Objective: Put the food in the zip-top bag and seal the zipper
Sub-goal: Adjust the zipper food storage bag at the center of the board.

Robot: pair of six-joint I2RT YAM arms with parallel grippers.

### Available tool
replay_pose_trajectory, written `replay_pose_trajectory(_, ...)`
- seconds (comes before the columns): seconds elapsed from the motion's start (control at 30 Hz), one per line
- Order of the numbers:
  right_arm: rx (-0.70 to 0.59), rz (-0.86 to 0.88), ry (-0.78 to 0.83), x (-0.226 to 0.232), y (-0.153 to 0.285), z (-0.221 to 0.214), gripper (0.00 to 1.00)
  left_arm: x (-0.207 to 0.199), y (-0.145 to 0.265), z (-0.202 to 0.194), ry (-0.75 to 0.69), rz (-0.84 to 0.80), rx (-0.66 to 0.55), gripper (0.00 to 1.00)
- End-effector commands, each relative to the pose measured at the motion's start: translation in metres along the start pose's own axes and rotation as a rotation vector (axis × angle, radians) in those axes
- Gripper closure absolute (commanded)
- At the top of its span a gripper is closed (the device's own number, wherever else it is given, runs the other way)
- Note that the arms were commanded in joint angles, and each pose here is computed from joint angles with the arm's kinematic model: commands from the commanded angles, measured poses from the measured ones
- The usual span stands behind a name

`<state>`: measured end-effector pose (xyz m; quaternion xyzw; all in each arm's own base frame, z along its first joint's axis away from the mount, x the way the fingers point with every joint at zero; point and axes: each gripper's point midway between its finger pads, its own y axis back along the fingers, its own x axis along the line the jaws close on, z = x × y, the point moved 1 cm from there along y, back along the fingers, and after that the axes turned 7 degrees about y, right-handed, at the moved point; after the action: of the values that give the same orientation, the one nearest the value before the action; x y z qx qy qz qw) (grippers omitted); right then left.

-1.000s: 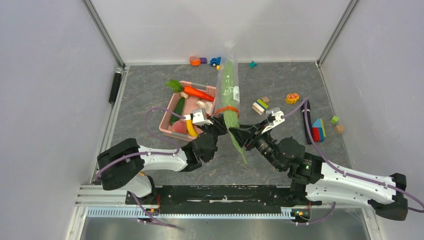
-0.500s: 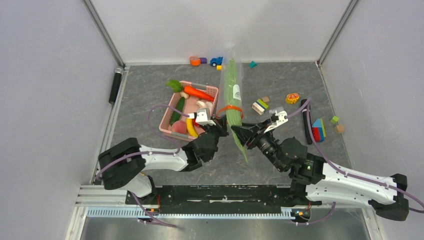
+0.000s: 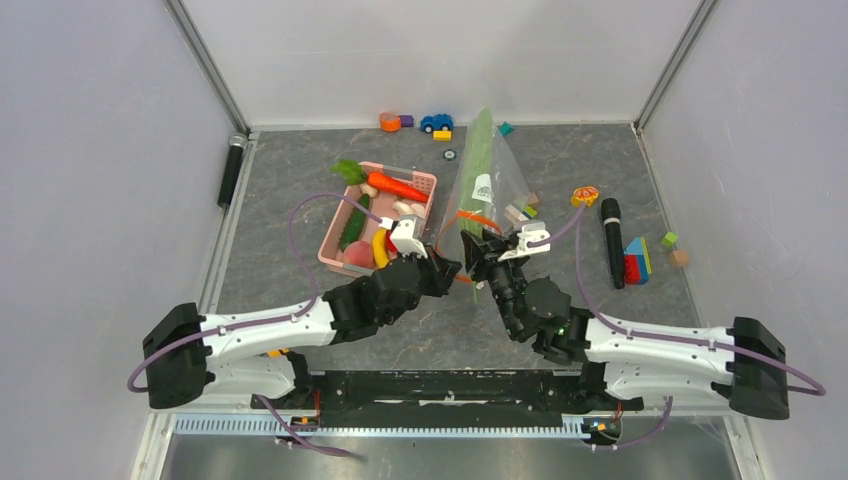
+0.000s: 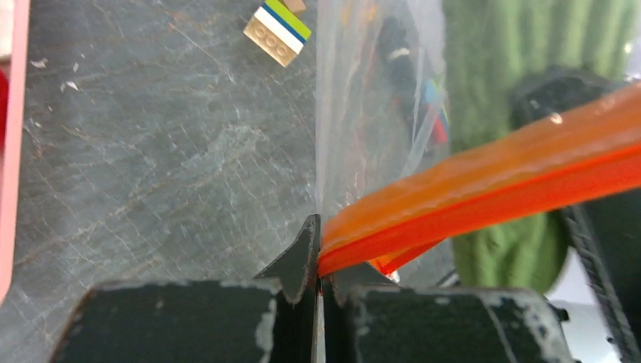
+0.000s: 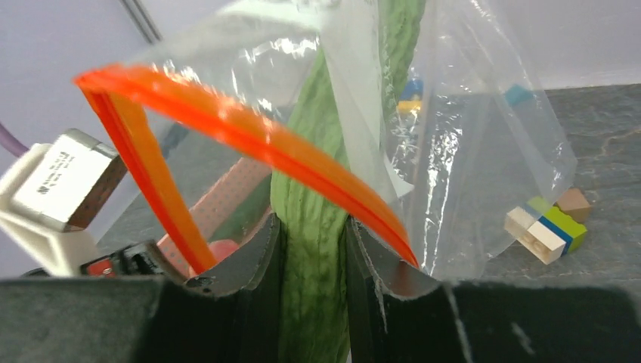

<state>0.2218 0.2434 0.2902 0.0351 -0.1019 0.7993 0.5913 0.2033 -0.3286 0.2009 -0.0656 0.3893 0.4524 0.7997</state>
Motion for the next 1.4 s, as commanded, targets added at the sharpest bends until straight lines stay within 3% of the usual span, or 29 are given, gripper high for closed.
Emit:
replay_pose_trajectory(0.0, -0.122, -0.170, -0.110, -0.022, -0.005, 0.029, 1.00, -0.011, 0.021, -0.022, 0.036, -0.028, 0.168, 0.98)
replay_pose_trajectory(0.3, -0.089, -0.406, -0.163, -0.047, -0.005, -0.007, 1.00, -0.025, 0.035, -0.028, 0.017, -0.060, 0.232, 0.98)
replay_pose_trajectory(0.57, -0.028, -0.412, -0.255, -0.030, -0.027, -0.001, 1.00, -0.014, 0.030, -0.048, -0.012, -0.014, 0.295, 0.98)
replay_pose_trajectory(0.93, -0.032, -0.596, -0.237, -0.081, -0.054, -0.029, 1.00, -0.015, 0.055, -0.083, -0.120, -0.047, 0.456, 0.98)
replay_pose_trajectory(1.03, 0.013, -0.620, -0.111, -0.092, -0.059, -0.048, 1.00, -0.022, 0.062, -0.080, -0.116, -0.079, 0.464, 0.98)
replay_pose_trajectory(1.13, 0.068, -0.537, 0.090, -0.095, -0.061, -0.067, 1.00, -0.031, 0.070, -0.066, -0.115, -0.117, 0.437, 0.98)
replay_pose_trajectory(1.27, 0.177, -0.462, 0.236, -0.097, -0.056, -0.095, 1.00, -0.039, 0.075, -0.044, -0.113, -0.137, 0.376, 0.98)
replay_pose_trajectory(1.3, 0.213, -0.462, 0.288, -0.100, -0.054, -0.103, 1.00, -0.073, 0.079, -0.015, -0.081, -0.204, 0.317, 0.98)
replay_pose_trajectory(1.33, 0.237, -0.479, 0.327, -0.105, -0.051, -0.108, 1.00, -0.044, 0.078, -0.034, -0.117, -0.147, 0.348, 0.98)
replay_pose_trajectory(1.37, 0.261, -0.500, 0.371, -0.112, -0.046, -0.113, 1.00, -0.045, 0.079, -0.030, -0.120, -0.151, 0.335, 0.98)
